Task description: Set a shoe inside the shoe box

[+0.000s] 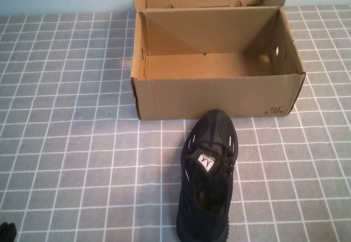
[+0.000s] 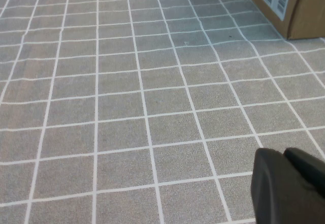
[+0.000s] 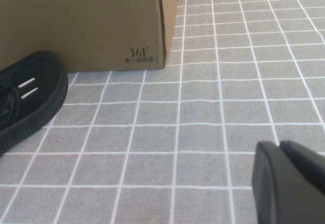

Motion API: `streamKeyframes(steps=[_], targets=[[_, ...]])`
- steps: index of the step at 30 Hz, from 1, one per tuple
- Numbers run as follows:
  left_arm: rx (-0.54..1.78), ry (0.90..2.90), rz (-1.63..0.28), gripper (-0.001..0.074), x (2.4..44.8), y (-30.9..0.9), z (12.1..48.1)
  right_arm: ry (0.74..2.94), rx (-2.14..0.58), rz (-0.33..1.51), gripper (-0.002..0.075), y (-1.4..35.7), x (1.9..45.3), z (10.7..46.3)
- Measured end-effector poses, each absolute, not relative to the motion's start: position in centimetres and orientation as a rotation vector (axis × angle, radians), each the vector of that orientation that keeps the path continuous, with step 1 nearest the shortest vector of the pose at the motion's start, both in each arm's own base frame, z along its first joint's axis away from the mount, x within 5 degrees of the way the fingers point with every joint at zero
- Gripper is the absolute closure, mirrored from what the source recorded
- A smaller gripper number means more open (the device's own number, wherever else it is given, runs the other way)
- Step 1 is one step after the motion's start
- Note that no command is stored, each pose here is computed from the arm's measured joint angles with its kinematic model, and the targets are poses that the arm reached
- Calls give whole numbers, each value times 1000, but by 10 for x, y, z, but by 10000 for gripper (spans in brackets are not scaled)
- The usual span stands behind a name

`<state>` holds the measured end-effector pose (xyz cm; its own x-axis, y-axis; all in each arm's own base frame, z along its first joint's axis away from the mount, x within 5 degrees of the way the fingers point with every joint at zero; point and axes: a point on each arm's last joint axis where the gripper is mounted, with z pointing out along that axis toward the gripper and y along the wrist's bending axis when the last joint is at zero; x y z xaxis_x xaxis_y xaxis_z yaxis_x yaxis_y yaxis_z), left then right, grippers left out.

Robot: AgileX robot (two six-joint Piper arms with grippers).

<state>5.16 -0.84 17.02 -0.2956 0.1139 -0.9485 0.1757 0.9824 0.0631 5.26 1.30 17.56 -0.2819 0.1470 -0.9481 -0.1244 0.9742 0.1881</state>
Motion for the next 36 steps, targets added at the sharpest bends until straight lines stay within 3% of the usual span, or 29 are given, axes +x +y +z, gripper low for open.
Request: streamKeyframes(steps=[36], targets=[[211,1875,-60,736,52,-8,170,1827,19,261,742,13,53,177]])
